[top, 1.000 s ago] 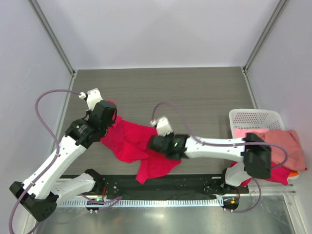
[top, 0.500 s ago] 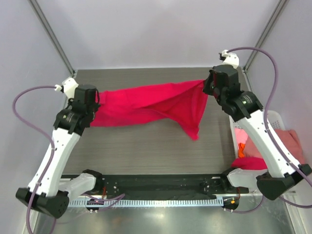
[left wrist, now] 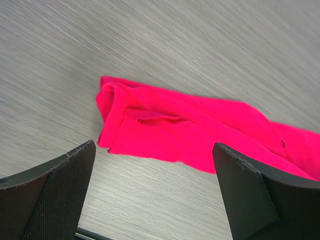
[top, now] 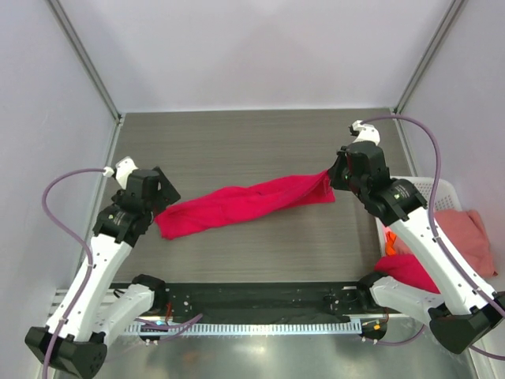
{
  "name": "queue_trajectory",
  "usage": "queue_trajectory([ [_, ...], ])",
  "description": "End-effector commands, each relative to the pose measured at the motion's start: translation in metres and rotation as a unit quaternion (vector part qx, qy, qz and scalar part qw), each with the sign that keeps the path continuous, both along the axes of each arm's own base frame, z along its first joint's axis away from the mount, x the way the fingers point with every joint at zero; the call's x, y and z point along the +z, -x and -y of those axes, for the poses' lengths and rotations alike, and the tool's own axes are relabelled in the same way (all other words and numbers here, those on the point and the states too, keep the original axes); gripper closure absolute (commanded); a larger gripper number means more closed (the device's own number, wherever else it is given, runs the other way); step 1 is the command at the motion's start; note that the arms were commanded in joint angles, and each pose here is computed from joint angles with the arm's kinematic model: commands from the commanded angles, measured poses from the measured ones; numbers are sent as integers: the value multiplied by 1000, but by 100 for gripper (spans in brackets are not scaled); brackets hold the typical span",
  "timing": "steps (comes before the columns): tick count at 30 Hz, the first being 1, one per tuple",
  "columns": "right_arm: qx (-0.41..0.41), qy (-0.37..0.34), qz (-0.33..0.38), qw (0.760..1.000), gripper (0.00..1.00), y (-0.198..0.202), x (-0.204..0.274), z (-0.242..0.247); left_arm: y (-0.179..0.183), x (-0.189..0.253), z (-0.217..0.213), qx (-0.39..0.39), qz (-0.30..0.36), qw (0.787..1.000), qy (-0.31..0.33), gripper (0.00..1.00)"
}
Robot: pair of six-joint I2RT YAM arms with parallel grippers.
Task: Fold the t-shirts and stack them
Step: Flatten the tshirt out
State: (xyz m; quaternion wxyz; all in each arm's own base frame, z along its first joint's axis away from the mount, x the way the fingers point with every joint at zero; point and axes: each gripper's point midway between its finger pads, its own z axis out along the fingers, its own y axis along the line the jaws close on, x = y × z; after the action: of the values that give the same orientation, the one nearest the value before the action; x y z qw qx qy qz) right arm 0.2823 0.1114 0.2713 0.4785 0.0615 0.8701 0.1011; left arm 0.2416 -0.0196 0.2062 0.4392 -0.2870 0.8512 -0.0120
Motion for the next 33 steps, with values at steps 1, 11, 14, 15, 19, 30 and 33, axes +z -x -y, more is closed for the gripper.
queue_trajectory([
  [1, -7, -7, 24, 1000, 99, -5, 8, 1, -15, -10, 22, -37, -7, 999, 31, 0],
  [11, -29, 10, 4, 1000, 99, -12, -23, 5, -30, -73, 32, -42, -67, 996, 28, 6],
  [14, -23, 5, 3, 1000, 99, -11, -26, 2, -37, -79, 28, -27, -71, 997, 18, 7],
  [15, -22, 3, 0, 1000, 99, -11, -29, 1, -40, -79, 27, -23, -70, 997, 15, 7],
  [19, -14, -4, 0, 1000, 99, -11, -30, -2, -48, -83, 21, 4, -66, 998, 3, 17],
  [30, -10, -1, 1, 1000, 99, -11, -31, -3, -45, -107, 13, 51, -96, 994, 1, 19],
  [33, -10, -3, 0, 1000, 99, -11, -32, -4, -48, -112, 15, 54, -97, 994, 6, 27],
])
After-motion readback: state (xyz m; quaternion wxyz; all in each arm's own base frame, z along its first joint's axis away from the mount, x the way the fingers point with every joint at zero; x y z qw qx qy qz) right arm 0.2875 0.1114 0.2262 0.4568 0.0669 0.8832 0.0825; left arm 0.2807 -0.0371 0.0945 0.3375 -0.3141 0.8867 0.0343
